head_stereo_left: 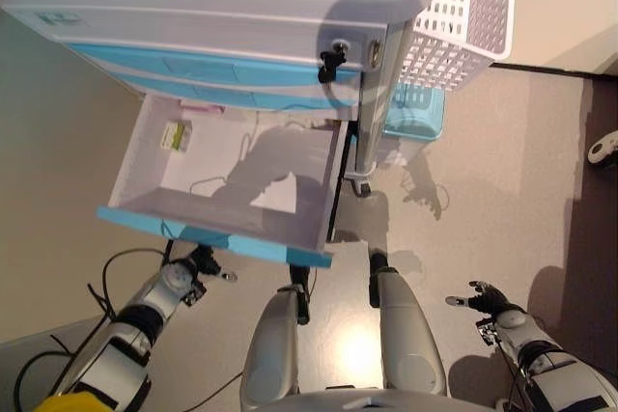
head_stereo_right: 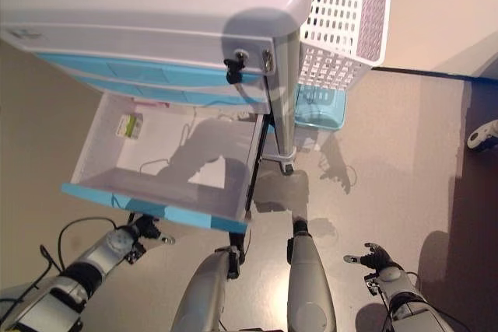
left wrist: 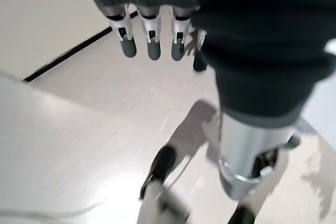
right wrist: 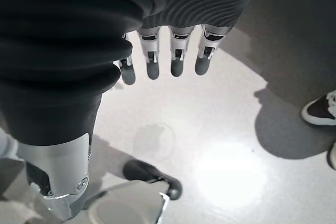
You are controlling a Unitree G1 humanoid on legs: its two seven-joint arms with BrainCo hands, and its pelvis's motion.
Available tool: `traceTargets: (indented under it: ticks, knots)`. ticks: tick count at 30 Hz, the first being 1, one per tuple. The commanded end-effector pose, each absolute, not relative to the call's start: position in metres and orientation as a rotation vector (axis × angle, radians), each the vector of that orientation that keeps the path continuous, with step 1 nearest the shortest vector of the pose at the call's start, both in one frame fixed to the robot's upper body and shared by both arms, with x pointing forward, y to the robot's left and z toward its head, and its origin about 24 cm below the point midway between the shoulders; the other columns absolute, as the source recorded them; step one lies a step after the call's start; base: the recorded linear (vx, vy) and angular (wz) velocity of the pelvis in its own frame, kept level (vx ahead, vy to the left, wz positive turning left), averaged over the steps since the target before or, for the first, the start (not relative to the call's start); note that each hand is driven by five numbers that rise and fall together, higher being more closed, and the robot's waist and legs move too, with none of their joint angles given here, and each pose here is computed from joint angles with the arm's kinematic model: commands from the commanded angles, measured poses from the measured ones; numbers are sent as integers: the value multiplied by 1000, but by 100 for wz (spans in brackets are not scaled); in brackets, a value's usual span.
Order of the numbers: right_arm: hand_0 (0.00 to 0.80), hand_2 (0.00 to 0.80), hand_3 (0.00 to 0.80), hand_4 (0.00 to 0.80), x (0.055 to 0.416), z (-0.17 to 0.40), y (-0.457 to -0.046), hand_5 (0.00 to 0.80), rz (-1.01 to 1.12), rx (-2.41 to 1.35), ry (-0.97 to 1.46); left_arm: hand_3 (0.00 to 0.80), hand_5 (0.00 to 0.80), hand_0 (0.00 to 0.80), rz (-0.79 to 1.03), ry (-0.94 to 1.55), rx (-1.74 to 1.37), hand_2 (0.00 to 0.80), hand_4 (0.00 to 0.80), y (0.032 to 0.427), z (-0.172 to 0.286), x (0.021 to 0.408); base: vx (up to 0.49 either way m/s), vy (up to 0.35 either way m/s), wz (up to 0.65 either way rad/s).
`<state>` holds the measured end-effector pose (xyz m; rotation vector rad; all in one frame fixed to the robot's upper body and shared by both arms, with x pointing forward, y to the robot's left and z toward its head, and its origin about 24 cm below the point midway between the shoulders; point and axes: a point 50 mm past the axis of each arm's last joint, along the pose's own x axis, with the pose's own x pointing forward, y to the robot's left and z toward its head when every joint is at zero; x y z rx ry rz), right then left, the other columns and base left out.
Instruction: Open the drawer and pick up the medicine
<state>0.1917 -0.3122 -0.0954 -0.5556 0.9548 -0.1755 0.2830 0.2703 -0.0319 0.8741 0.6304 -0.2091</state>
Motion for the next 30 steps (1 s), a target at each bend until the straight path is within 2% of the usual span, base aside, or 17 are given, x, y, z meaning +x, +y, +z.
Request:
traceTargets:
  ticks: [1,18,21,26,30]
  knots:
    - [0,0,0,0,187,-97,-314,0,-180,-573,958,0,0,0,-56,544,895,0,0,291,-2,302,-1,60,-8]
    - [0,0,0,0,189,-102,-300,0,-101,-584,970,0,0,0,173,491,921,0,0,333,65,336,37,119,-40]
    - [0,0,0,0,186,-104,-300,0,-89,-591,981,0,0,0,205,485,927,0,0,340,75,338,24,66,-32]
    - [0,0,0,0,183,-107,-296,0,-69,-592,985,0,0,0,304,380,961,0,0,348,118,351,30,71,-23]
    - [0,0,0,0,183,-109,-291,0,-53,-590,982,0,0,0,324,364,987,0,0,350,126,353,15,32,-14]
